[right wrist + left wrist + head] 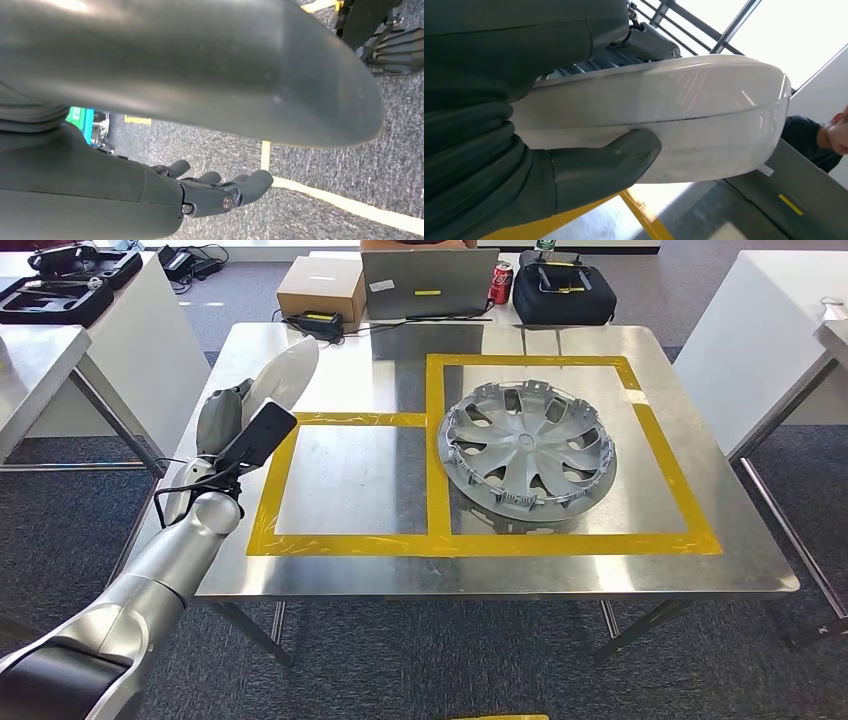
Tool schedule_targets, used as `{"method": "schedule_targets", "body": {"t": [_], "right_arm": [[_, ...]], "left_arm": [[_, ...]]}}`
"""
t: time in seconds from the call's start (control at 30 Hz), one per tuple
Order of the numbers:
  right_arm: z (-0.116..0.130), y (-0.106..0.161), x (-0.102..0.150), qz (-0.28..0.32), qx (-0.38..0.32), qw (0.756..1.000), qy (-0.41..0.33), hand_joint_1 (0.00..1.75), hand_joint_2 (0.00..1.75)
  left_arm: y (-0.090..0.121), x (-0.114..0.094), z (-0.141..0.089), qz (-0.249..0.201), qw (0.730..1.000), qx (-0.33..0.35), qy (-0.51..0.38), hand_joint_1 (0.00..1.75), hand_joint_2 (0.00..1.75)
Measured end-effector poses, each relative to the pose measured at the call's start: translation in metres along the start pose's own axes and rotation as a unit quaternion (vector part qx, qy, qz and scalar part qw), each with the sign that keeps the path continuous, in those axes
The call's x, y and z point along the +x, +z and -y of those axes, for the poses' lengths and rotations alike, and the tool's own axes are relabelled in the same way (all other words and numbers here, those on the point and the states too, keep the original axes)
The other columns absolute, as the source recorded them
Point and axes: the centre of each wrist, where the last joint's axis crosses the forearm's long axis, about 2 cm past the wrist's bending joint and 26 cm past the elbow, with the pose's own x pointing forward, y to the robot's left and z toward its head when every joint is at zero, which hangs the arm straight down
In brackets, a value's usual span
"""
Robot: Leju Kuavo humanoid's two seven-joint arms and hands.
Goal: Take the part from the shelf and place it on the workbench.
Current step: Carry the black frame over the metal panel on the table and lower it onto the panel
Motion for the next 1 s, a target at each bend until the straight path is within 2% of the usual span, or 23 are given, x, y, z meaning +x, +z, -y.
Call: {"method": "schedule_targets", "body": {"t": [0.2, 0.37, 0.5, 0.57, 0.7, 1.0], "right_arm": [[0.0, 0.0, 0.002, 0.021, 0.0, 1.0, 0.008, 0.0, 0.0], [0.001, 0.0, 0.005, 0.029, -0.001, 1.0, 0.009, 0.0, 0.0], [0.001, 0.0, 0.005, 0.017, -0.002, 1.0, 0.008, 0.0, 0.0], [0.001, 0.0, 0.005, 0.008, -0.003, 1.0, 0.008, 0.0, 0.0], [0.001, 0.0, 0.004, -0.004, -0.004, 1.0, 0.003, 0.0, 0.0], [0.0, 0.0, 0.004, 0.004, -0.003, 1.0, 0.001, 0.0, 0.0]], "left_arm": [[-0.015, 0.036, 0.014, 0.012, 1.0, -0.026, 0.01, 1.75, 1.75], [-0.027, 0.06, 0.016, 0.027, 0.999, -0.028, 0.02, 1.75, 1.75], [-0.03, 0.065, 0.017, 0.031, 0.999, -0.028, 0.022, 0.0, 1.75], [-0.03, 0.065, 0.018, 0.029, 0.999, -0.028, 0.022, 0.0, 1.75], [-0.028, 0.065, 0.019, 0.024, 0.999, -0.032, 0.027, 0.0, 0.0], [-0.029, 0.066, 0.02, 0.021, 0.999, -0.034, 0.024, 0.0, 0.0]]}}
